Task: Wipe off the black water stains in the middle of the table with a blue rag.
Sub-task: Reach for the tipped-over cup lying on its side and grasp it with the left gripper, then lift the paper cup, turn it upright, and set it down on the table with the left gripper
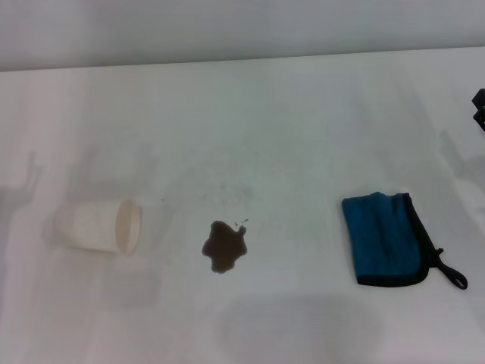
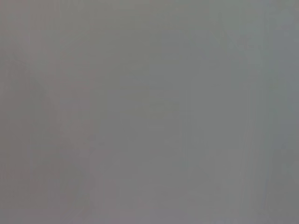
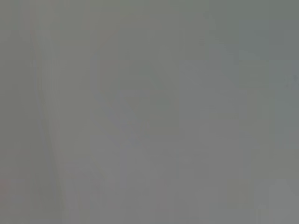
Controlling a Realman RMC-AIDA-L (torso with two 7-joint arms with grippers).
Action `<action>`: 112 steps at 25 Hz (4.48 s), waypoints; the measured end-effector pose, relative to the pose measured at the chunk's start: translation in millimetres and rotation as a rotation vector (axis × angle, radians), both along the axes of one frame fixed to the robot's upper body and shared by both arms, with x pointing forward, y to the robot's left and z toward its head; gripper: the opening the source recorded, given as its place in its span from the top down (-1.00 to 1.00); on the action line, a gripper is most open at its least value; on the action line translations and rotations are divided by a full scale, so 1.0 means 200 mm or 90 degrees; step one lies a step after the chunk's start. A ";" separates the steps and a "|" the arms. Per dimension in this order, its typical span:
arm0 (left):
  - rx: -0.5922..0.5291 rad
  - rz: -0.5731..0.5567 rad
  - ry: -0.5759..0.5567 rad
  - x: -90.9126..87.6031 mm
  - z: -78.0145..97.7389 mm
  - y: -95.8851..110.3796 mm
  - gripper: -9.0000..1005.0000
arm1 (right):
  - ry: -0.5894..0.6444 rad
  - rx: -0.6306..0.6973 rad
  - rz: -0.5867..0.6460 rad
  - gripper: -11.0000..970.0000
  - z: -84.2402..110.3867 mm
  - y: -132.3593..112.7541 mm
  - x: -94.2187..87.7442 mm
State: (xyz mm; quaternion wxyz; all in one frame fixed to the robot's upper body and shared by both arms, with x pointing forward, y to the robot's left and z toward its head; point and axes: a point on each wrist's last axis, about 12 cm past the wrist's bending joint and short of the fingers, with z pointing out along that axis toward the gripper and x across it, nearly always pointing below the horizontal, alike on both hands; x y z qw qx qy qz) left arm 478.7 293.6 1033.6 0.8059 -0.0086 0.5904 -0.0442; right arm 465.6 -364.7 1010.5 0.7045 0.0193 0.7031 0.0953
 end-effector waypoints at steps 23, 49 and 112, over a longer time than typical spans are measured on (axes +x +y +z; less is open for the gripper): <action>0.147 -0.451 0.416 0.46 0.43 0.32 -0.72 | 0.021 0.024 -0.001 -0.62 -0.01 0.06 0.09; 0.799 -0.651 0.613 0.74 0.87 -0.06 -0.70 | 0.025 0.026 -0.001 -0.62 -0.01 0.06 0.09; 0.714 -0.808 0.541 0.69 0.47 -0.28 -0.37 | 0.009 0.041 0.016 -0.63 0.00 0.09 0.07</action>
